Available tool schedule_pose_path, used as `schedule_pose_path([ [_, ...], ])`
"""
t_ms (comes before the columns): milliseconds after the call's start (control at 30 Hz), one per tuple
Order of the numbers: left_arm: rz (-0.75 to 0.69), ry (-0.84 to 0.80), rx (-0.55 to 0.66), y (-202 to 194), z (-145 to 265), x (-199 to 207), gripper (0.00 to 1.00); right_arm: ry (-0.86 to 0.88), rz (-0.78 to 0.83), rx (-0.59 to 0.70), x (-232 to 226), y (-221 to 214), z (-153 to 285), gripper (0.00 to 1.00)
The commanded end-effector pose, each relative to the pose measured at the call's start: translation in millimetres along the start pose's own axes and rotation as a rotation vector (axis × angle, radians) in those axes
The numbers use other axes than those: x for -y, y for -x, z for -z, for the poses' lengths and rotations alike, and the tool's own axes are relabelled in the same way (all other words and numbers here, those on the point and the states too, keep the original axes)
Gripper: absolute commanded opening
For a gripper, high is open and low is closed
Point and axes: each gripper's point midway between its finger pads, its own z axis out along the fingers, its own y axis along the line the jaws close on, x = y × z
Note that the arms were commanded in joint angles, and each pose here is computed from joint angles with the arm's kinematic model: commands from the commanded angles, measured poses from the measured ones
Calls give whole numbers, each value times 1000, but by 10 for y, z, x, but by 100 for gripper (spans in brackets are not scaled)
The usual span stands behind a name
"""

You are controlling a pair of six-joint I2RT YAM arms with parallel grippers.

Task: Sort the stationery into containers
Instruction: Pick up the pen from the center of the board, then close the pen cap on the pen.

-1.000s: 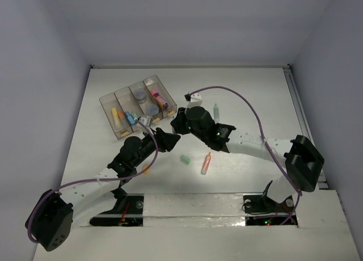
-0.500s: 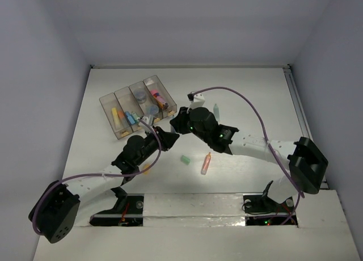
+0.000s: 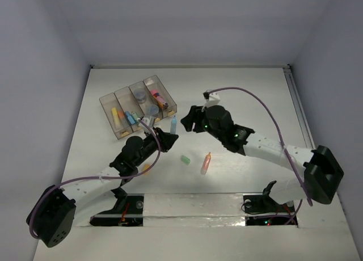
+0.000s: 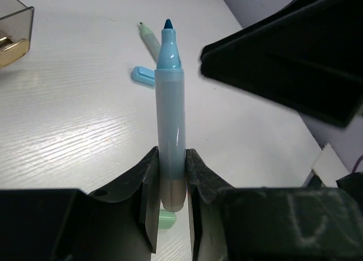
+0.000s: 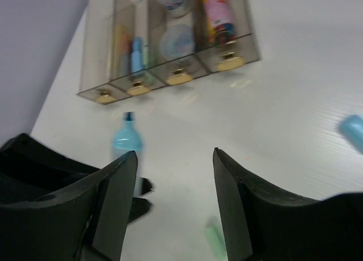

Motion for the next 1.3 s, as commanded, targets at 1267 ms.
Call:
schedule_pose_path([
  [1267, -180, -119, 11, 212, 36, 275, 0, -102, 549, -737, 2024, -586, -707, 61],
])
